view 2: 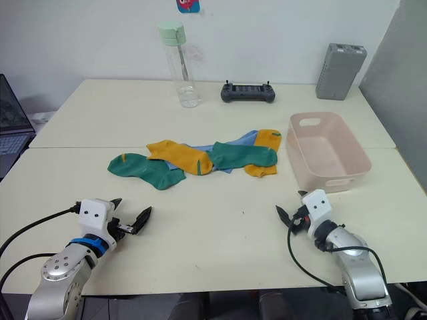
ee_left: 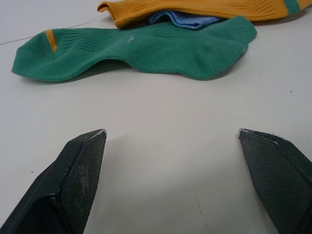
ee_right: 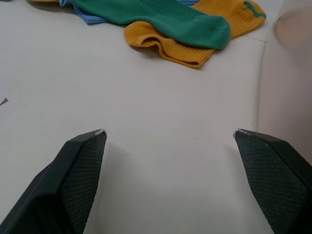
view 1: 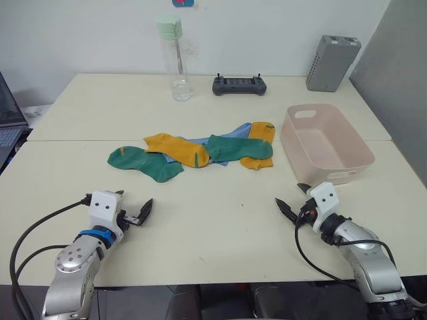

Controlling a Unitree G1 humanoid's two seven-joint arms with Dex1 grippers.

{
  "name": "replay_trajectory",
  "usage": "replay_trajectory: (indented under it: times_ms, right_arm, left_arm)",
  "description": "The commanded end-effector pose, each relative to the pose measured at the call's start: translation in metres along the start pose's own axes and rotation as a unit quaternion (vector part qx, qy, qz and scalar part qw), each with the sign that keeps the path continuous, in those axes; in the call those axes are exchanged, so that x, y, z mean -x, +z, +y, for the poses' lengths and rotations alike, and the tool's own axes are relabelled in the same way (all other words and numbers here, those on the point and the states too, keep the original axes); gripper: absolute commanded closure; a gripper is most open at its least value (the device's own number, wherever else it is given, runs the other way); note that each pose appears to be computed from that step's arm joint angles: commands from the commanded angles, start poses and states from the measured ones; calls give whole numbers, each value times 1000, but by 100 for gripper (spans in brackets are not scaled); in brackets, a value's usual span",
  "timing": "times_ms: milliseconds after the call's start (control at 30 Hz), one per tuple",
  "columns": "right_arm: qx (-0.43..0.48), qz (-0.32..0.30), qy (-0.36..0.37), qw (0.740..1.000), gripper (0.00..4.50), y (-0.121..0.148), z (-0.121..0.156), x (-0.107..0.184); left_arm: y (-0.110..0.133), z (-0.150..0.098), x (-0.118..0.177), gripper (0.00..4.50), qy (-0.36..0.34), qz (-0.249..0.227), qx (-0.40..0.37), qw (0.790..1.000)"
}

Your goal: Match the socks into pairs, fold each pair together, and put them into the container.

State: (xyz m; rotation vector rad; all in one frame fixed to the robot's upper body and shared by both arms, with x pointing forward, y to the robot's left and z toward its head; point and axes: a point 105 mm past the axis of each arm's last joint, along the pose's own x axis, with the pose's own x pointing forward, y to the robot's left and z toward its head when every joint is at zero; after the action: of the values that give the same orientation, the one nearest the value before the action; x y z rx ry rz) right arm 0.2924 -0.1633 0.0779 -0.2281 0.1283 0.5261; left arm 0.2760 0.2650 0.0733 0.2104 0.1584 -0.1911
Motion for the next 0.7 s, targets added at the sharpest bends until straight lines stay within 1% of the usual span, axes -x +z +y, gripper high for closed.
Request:
replay_trajectory:
  times_ms: [33, 133, 233, 333, 433, 533, 600, 700]
  right_arm:
    - [10, -23, -2, 1000, 2, 13, 0, 1]
    - [16, -21, 9, 1000, 2, 13, 4, 2]
    - [9, -20, 0, 1000, 2, 11, 1, 3]
    - [-1, -23, -9, 1000, 2, 13, -3, 4]
    - [20, -18, 18, 999, 2, 12, 3, 5]
    - [9, -23, 25, 999, 2, 12, 4, 8]
    - [11, -22, 31, 999, 2, 13, 5, 9]
    - [37, -19, 47, 998, 2, 15, 11, 8]
  left_arm:
    - [12, 1, 1, 0, 0, -19, -14, 1000]
    - [11, 4, 3, 0, 15, -18, -30, 999]
    - [12, 0, 2, 0, 27, -24, -7, 999]
    - [13, 0, 1, 0, 43, -18, -32, 998]
    - [10, -1, 3, 0, 13, -17, -13, 1000]
    - [9, -1, 4, 0, -4, -25, 21, 999]
    - [11, -4, 5, 0, -17, -31, 2, 999]
    - [11, -3, 6, 0, -14, -34, 9, 999]
